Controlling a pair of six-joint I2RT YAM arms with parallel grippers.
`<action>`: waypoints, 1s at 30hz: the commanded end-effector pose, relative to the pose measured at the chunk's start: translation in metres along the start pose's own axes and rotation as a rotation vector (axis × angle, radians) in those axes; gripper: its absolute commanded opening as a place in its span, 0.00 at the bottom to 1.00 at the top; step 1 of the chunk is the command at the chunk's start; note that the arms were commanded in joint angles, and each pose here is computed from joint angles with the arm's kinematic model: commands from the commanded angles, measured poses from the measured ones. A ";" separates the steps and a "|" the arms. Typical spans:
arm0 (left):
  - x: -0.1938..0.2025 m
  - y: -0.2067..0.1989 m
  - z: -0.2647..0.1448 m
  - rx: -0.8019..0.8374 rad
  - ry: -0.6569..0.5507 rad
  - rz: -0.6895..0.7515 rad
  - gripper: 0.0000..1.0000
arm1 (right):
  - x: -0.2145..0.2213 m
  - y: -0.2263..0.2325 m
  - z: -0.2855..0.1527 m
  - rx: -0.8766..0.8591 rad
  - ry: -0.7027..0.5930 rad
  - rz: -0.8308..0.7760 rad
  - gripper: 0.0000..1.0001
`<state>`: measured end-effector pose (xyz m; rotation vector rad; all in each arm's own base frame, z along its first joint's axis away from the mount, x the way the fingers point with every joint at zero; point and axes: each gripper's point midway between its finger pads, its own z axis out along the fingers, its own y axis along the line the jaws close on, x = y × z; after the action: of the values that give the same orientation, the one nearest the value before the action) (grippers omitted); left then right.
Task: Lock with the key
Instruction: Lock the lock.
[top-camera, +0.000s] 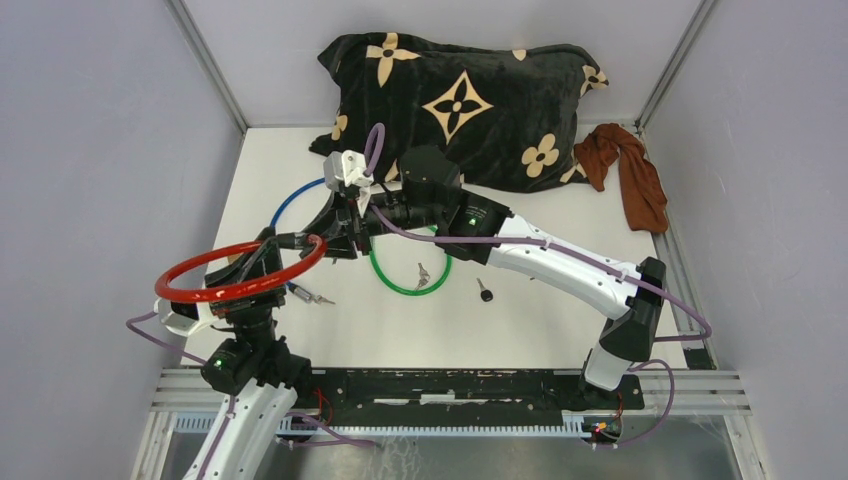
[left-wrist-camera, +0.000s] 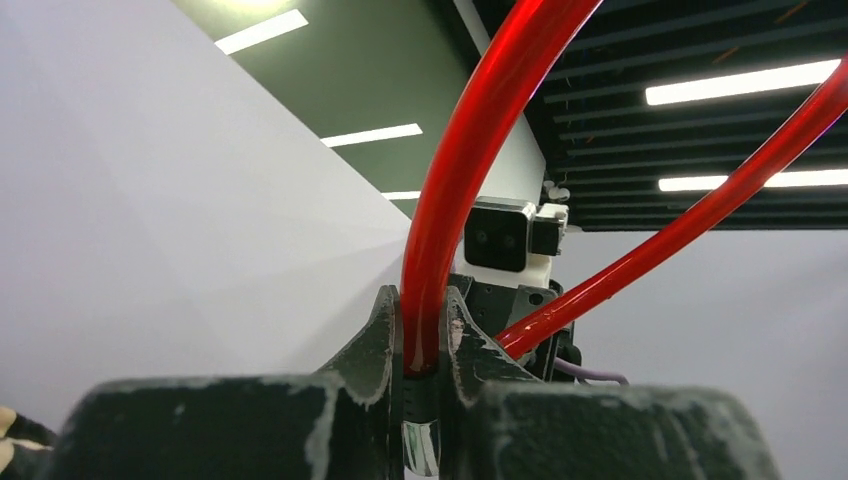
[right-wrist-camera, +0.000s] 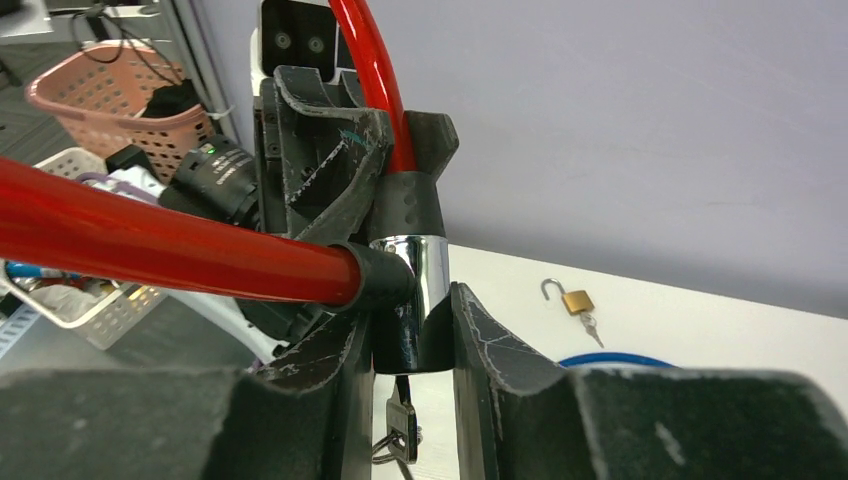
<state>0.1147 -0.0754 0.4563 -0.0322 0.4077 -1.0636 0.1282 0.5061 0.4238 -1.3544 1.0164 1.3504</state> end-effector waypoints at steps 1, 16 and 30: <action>0.030 0.018 -0.004 -0.102 0.128 -0.132 0.02 | -0.031 -0.010 0.009 0.085 -0.100 -0.048 0.31; 0.007 0.017 0.003 -0.109 0.026 -0.102 0.02 | -0.018 -0.015 -0.012 0.136 -0.062 -0.109 0.64; 0.007 0.027 0.004 -0.155 0.019 -0.114 0.02 | 0.001 -0.023 -0.046 0.210 -0.007 -0.110 0.73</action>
<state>0.1522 -0.0753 0.4362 -0.1553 0.5660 -1.0921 0.1576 0.4768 0.4090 -1.2635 1.0637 1.1738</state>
